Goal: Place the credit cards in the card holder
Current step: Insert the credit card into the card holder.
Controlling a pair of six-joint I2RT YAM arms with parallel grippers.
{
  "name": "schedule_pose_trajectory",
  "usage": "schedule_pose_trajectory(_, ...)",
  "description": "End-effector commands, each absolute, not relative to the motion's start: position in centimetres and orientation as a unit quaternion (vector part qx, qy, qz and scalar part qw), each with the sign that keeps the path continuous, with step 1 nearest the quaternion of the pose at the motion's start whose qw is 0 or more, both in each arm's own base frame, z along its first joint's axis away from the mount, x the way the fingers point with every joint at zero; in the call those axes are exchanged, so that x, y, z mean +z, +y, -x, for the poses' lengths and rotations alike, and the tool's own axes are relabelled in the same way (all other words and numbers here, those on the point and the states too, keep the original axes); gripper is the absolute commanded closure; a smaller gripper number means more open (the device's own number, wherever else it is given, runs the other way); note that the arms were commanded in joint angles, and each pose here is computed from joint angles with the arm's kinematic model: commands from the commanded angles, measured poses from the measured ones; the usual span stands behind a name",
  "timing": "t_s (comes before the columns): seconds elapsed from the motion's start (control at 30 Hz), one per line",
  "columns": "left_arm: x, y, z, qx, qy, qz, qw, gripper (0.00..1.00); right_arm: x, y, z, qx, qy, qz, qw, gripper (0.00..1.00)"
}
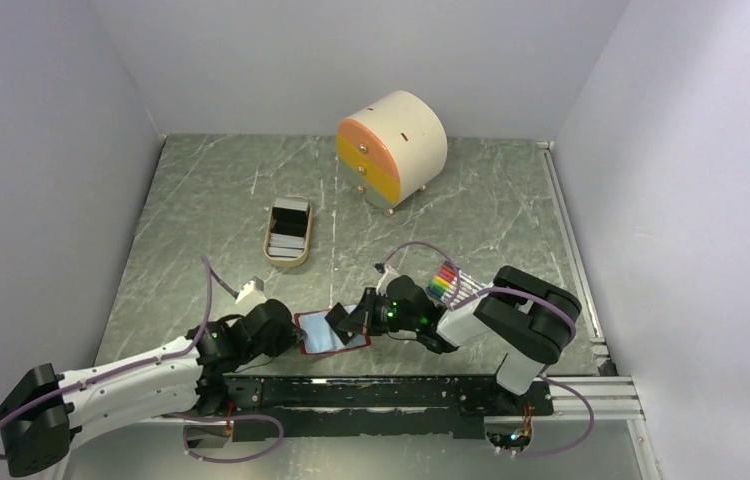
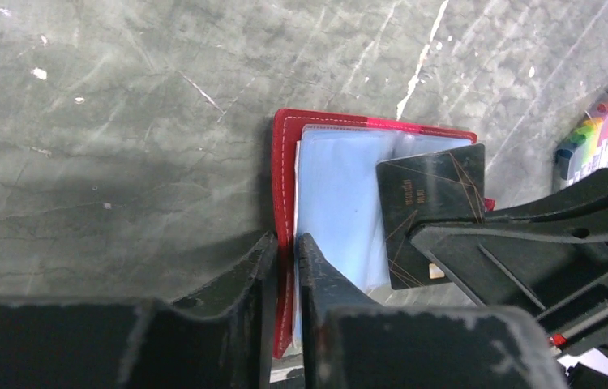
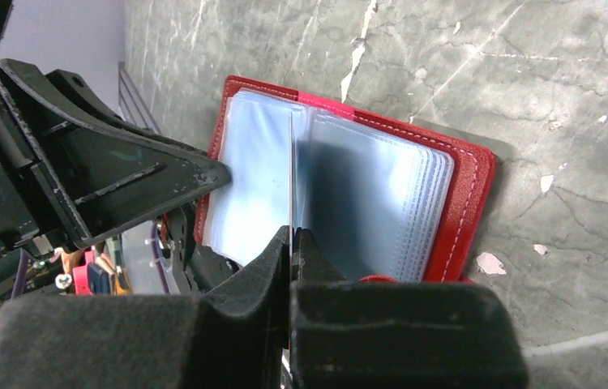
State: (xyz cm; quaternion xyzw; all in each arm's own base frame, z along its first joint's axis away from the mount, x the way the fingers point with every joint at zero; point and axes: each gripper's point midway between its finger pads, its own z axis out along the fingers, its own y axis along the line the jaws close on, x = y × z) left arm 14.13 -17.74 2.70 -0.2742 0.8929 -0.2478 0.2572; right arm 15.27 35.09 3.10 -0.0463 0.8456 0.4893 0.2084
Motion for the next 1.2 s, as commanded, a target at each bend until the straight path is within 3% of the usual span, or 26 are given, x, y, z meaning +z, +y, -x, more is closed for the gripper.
schedule_pose_trajectory(0.0, 3.1, -17.9, -14.1, -0.262, 0.890, 0.270, 0.257, 0.87, 3.4, 34.9, -15.3, 0.492, 0.841, 0.045, 0.219, 1.00)
schedule_pose_trajectory(0.07, 3.1, -18.0, -14.1, -0.266, 0.889, 0.269, 0.257, 0.91, 3.7, 34.8, -15.2, 0.494, 0.839, 0.044, 0.223, 1.00)
schedule_pose_trajectory(1.17, 2.9, -18.3, -14.1, -0.255, 0.897, 0.262, 0.250, 0.90, 3.7, 36.1, -14.5, 0.531, 0.823, 0.054, 0.194, 1.00)
